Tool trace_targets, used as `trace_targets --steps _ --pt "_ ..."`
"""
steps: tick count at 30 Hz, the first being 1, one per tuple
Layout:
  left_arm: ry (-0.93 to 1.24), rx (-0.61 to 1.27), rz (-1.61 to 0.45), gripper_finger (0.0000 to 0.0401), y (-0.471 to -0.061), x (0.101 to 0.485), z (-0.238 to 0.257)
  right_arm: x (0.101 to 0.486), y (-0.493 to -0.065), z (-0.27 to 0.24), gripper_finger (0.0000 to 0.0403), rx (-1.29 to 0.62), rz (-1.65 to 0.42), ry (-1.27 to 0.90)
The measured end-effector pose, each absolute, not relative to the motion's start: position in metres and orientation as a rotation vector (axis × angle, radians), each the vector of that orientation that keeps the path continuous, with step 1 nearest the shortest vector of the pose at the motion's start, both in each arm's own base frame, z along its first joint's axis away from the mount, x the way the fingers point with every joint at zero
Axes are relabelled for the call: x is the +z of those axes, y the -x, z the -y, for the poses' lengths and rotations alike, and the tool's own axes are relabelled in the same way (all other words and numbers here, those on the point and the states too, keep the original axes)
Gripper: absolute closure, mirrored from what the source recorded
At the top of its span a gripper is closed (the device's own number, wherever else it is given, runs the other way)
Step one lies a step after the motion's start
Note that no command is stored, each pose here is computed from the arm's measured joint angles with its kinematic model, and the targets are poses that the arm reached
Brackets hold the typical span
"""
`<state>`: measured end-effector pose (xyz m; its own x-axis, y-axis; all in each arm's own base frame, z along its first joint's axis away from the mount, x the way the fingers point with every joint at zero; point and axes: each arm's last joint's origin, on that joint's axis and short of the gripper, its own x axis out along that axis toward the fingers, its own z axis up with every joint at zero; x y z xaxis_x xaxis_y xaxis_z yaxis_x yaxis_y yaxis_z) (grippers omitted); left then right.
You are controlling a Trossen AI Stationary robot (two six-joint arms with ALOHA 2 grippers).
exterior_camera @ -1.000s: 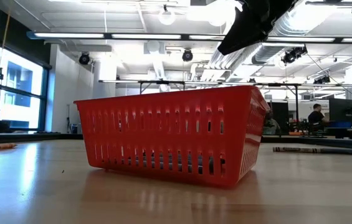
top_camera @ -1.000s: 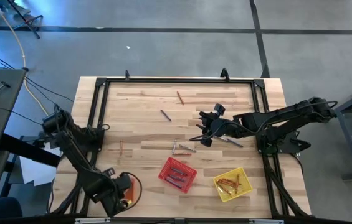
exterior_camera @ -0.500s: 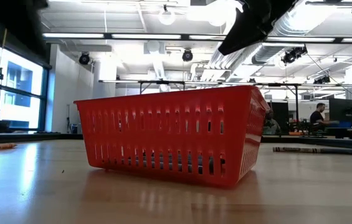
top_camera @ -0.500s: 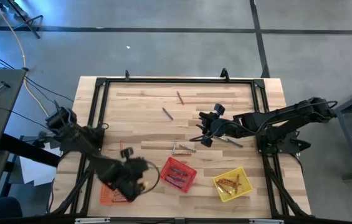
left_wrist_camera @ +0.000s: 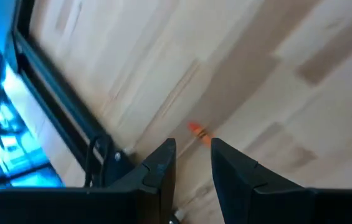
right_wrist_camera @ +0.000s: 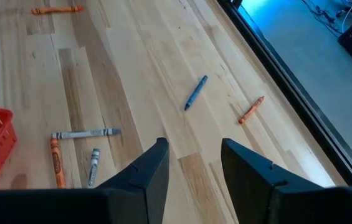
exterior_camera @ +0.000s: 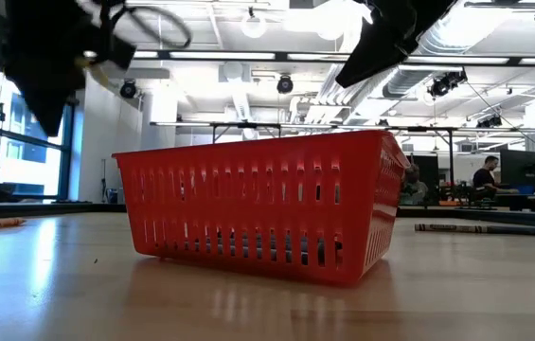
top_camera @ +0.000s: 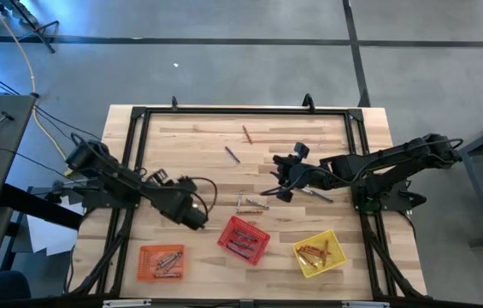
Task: Sort crayons
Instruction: Put the orange crayon into the yellow bin
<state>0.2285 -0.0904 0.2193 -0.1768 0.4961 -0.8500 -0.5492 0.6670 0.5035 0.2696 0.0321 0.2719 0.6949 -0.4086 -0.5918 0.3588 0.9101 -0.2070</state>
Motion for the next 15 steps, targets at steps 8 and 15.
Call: trace_targets --steps 8,15 --pt "0.34 0.948 -1.265 0.0311 -0.186 0.211 0.076 0.27 -0.268 -0.032 0.0264 -0.421 -0.706 0.108" --pt "0.638 1.022 -1.179 0.0311 -0.141 0.2 0.062 0.27 -0.268 -0.032 0.0264 -0.418 -0.708 0.117"
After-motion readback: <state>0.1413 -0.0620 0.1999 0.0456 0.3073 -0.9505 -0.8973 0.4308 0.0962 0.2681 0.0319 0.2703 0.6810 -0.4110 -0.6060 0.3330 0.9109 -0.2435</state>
